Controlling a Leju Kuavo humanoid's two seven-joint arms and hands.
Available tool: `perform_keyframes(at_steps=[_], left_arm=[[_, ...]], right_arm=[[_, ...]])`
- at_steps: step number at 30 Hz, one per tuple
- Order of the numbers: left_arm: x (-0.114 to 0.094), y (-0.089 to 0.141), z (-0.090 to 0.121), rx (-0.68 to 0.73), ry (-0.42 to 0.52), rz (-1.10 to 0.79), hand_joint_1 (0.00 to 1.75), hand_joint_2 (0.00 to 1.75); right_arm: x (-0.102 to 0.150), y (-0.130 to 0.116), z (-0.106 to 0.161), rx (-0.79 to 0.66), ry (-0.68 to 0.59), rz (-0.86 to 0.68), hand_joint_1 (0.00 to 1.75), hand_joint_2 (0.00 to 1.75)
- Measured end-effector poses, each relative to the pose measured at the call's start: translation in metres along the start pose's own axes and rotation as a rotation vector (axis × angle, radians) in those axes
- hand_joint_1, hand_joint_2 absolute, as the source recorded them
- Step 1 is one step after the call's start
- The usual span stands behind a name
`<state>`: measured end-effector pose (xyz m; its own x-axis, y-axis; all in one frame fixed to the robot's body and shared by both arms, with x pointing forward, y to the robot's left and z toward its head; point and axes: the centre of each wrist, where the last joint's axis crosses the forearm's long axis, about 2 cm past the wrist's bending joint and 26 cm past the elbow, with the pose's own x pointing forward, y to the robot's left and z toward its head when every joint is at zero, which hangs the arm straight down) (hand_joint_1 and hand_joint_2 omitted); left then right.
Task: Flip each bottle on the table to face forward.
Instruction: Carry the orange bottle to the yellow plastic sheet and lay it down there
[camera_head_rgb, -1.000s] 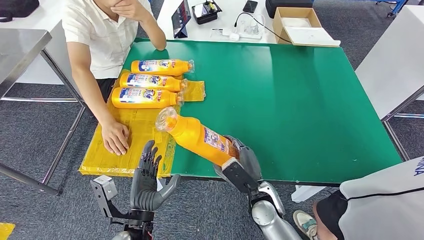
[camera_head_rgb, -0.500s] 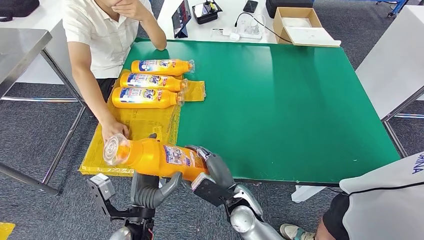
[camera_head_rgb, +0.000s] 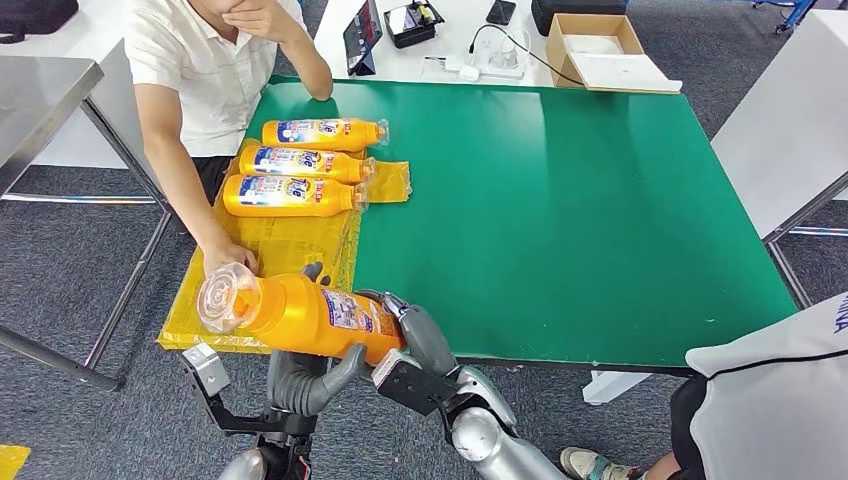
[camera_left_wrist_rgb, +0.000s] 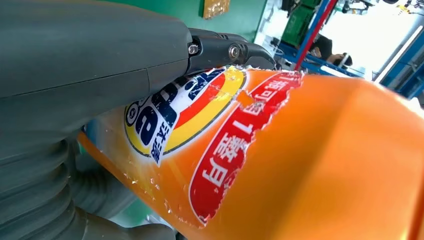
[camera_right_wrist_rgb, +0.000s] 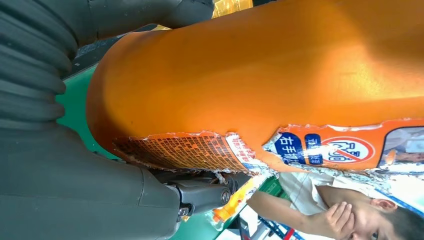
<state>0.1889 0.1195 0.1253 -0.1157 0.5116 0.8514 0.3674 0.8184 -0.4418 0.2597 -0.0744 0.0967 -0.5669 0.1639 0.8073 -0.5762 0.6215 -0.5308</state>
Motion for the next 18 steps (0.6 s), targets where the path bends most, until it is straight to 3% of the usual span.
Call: perform_keyframes(at_steps=[1,2,7,13,18], left_arm=[[0.0,0.0,0.0,-0.009,0.003,0.018,1.4,1.75],[-0.001,0.0,0.001,-0.02,0.004,0.037,1.72,1.75],[-0.001,0.004,0.004,-0.068,-0.017,0.093,1.75,1.75],[-0.001,0.011,0.008,-0.082,-0.039,0.081,1.75,1.75],[-0.002,0.016,0.015,-0.075,-0.049,0.053,1.75,1.75]], right_arm=[[0.0,0.0,0.0,0.006,-0.002,-0.004,1.75,1.75],[-0.001,-0.001,0.0,0.013,-0.003,-0.012,1.75,1.75],[-0.001,-0.003,-0.001,0.056,-0.007,-0.057,1.75,1.75],[-0.003,-0.006,0.0,0.129,0.027,-0.108,1.49,1.75],[-0.001,-0.006,0.001,0.189,0.069,-0.156,1.47,1.75]])
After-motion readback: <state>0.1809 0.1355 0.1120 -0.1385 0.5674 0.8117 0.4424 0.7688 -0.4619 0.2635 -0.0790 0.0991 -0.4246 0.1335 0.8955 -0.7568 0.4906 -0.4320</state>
